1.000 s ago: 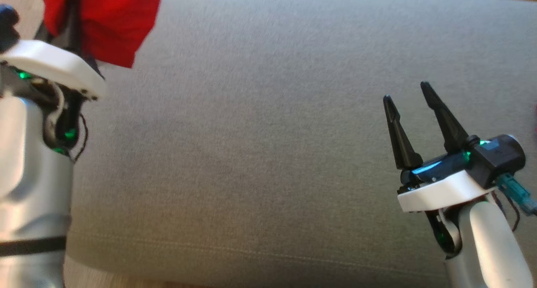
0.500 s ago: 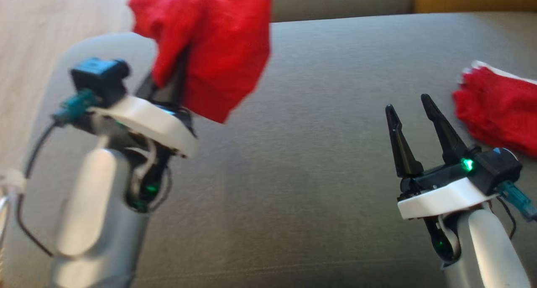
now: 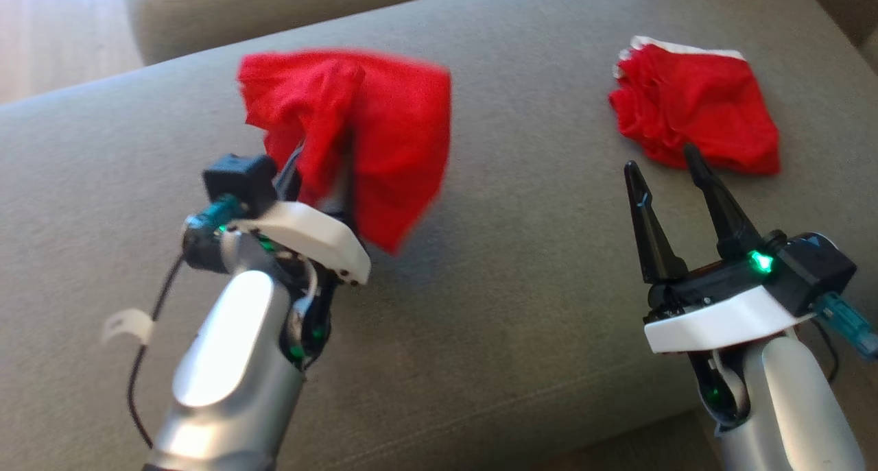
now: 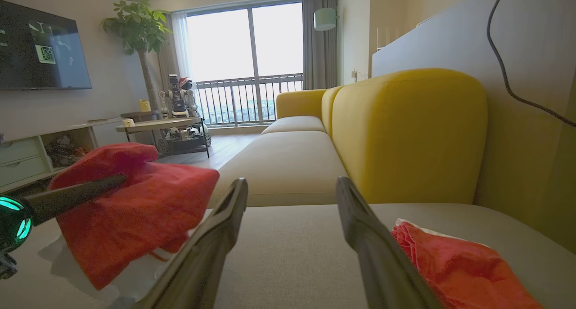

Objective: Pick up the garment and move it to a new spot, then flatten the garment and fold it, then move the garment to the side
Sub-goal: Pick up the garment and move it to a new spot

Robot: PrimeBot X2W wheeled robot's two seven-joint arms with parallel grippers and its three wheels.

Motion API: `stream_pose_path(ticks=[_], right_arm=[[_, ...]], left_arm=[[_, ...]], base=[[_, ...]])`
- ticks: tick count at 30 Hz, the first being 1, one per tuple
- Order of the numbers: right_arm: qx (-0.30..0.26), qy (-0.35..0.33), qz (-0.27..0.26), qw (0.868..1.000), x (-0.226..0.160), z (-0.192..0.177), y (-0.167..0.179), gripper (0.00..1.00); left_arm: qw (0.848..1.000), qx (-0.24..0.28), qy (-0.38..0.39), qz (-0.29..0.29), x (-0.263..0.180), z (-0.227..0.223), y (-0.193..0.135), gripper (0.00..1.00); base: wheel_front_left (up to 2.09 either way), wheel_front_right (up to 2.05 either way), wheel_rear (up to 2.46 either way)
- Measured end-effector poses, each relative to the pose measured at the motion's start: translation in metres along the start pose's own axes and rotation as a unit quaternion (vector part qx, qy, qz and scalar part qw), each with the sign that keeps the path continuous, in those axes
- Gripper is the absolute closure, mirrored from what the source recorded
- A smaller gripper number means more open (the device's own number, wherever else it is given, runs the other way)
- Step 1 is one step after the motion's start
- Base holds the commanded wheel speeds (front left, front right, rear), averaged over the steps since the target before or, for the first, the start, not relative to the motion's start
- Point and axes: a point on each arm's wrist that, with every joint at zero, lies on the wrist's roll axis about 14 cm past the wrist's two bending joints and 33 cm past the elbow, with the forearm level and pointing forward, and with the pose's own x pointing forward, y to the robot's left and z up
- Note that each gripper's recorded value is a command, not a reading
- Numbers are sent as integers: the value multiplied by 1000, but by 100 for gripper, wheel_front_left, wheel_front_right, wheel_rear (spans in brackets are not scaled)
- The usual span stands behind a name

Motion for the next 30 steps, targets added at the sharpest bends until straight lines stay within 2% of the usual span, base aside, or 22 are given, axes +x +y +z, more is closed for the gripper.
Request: stream_pose_path(ticks=[6, 11, 16, 20, 25, 26, 30], right_arm=[[-6, 9, -19, 1000, -5, -4, -13, 0], [-2, 4, -10, 1000, -1, -3, -7, 0], [7, -5, 17, 1000, 7, 0, 12, 0], [10, -2, 48, 999, 9, -3, 34, 0], [10, 18, 91, 996, 5, -16, 64, 0], [13, 17, 100, 995, 6, -15, 70, 0], [18, 22, 116, 993, 5, -18, 83, 0]], left_arm=[[999, -18, 22, -18, 7, -30, -15, 0], [1000, -13, -4, -4, 6, -14, -6, 0], [998, 20, -51, 22, -9, 19, 19, 0], [994, 55, -72, 54, -43, 36, 50, 0], [992, 81, -53, 82, -100, 21, 67, 0], [990, 67, -55, 111, -121, 18, 74, 0], [987, 41, -47, 149, -155, 2, 73, 0]], base=[[0, 0, 0], [0, 0, 0], [0, 0, 0], [0, 0, 0], [0, 0, 0], [0, 0, 0], [0, 0, 0]])
